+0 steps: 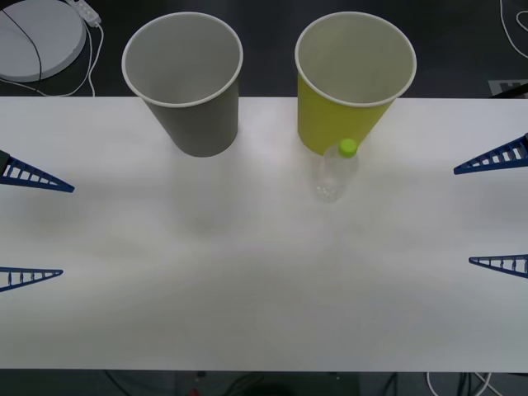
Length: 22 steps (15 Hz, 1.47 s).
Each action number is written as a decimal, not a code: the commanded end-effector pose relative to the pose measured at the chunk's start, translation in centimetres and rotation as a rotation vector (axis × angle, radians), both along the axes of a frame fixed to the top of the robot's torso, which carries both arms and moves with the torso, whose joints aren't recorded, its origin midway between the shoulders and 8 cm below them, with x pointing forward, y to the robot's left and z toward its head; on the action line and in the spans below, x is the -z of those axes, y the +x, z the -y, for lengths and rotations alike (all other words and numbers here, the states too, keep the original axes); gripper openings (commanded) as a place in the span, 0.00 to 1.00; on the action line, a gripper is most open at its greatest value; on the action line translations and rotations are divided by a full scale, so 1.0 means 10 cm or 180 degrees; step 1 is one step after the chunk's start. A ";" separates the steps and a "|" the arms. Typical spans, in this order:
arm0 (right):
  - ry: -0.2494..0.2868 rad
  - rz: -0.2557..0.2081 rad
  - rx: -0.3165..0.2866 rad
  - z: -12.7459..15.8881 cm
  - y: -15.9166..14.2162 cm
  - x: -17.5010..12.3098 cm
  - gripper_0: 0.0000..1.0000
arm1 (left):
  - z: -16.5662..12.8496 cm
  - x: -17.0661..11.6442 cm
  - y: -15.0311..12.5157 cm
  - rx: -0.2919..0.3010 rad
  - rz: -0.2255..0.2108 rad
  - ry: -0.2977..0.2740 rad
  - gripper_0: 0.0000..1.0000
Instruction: Put the can into the green bin and the plastic bottle into the gray bin
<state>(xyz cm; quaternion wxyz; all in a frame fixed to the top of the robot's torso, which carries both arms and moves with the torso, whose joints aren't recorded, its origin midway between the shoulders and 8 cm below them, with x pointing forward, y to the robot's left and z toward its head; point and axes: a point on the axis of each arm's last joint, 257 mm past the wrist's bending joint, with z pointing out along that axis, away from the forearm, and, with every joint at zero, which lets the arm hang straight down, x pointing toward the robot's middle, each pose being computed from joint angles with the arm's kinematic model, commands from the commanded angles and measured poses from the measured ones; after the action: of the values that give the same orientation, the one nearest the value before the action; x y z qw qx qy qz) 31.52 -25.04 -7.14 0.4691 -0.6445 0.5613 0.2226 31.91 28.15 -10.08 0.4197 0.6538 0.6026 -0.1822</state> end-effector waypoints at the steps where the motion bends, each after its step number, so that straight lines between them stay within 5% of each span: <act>1: 0.0000 0.0000 0.0000 0.00 0.00 0.00 1.00 | 0.00 0.00 0.00 0.0000 0.0000 0.0000 1.00; 10: 0.0252 0.0042 0.0124 0.00 0.01 -0.04 1.00 | 0.00 0.00 0.00 0.0000 0.0000 0.0000 1.00; 22: 0.0314 0.0125 0.1079 0.09 0.23 0.36 1.00 | 0.00 0.00 0.00 0.0000 0.0000 0.0000 1.00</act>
<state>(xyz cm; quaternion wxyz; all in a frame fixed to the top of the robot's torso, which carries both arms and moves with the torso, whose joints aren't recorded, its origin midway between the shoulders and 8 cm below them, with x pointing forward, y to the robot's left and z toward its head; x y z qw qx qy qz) 33.71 -25.80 -10.55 0.5400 -0.5288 0.6353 0.1588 31.91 28.15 -10.08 0.4196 0.6539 0.6026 -0.1822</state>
